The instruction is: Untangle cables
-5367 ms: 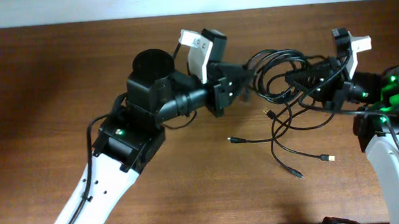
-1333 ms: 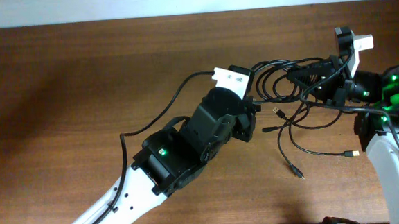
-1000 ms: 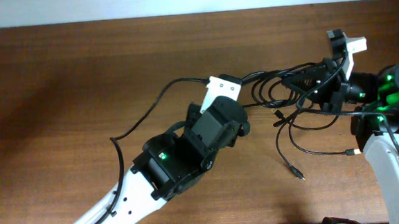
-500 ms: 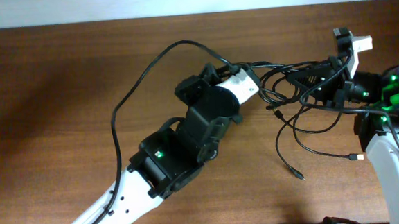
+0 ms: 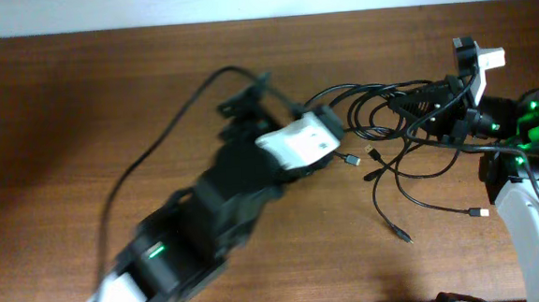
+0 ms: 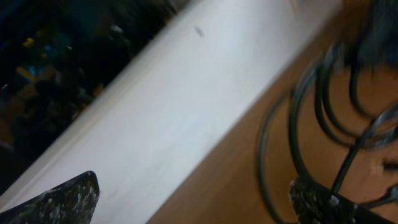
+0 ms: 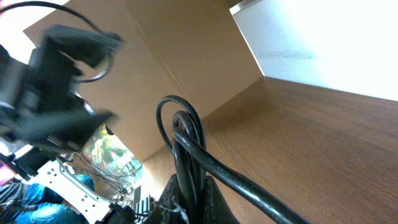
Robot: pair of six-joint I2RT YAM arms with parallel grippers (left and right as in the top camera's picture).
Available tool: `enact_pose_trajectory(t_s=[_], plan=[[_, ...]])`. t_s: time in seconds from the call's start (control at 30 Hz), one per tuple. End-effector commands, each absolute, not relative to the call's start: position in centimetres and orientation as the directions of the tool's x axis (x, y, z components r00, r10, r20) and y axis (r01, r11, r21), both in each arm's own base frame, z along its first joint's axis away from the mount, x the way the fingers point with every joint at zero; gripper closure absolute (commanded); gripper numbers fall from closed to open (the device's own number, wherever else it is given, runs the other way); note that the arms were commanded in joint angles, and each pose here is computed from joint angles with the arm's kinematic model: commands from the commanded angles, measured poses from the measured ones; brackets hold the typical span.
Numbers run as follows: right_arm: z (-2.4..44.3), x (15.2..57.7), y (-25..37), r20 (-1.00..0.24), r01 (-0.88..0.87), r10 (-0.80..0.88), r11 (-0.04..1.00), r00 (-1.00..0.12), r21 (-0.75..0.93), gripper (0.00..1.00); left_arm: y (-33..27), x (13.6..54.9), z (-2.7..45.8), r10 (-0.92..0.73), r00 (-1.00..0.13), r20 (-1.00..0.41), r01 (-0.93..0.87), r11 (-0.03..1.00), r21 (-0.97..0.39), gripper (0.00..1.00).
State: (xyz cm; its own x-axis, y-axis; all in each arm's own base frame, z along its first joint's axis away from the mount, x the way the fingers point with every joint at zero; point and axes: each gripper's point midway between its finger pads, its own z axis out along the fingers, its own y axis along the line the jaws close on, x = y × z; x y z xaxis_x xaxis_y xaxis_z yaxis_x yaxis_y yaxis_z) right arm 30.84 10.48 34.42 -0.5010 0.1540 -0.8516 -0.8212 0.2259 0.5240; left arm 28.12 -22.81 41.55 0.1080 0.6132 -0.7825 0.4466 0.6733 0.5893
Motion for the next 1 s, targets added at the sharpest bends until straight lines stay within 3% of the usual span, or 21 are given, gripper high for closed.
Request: enact_pose_trajectory(t_s=[0.0, 0.13, 0.27, 0.4, 0.6, 0.8, 0.97], plan=[[34.5, 30.9, 10.6, -0.851, -0.821, 0.156, 0.226, -0.501, 0.525, 0.96, -20.4, 23.6, 44.9, 0.444, 0.145, -0.884, 0.525, 0.723, 0.449, 0.01], [34.5, 31.0, 10.6, -0.851, -0.819, 0.161, 0.23, -0.5, 0.525, 0.96, -23.5, 20.5, 42.6, 0.413, 0.143, -0.9, 0.734, 0.565, 0.376, 0.0], [34.5, 30.9, 10.6, -0.85, -0.82, 0.158, 0.227, -0.502, 0.526, 0.96, -29.9, 22.6, 37.2, 0.476, 0.084, -0.875, 0.847, 0.428, 0.314, 0.01], [34.5, 30.9, 10.6, -0.851, -0.82, 0.158, 0.227, -0.501, 0.525, 0.96, -34.0, 25.0, 32.8, 0.534, 0.084, -0.841, 0.88, 0.357, 0.314, 0.01], [34.5, 30.9, 10.6, -0.851, -0.821, 0.155, 0.225, -0.501, 0.525, 0.96, -34.7, 26.0, 30.5, 0.594, 0.097, -0.799, 0.877, 0.329, 0.351, 0.01], [34.5, 30.9, 10.6, -0.851, -0.821, 0.156, 0.225, -0.502, 0.525, 0.96, -33.3, 26.2, 28.6, 0.665, 0.041, -0.746, 0.872, 0.341, 0.352, 0.31], [34.5, 30.9, 10.6, -0.851, -0.821, 0.155, 0.225, -0.501, 0.525, 0.96, -33.8, 26.0, 27.4, 0.676, 0.031, -0.736, 0.892, 0.313, 0.325, 0.29]])
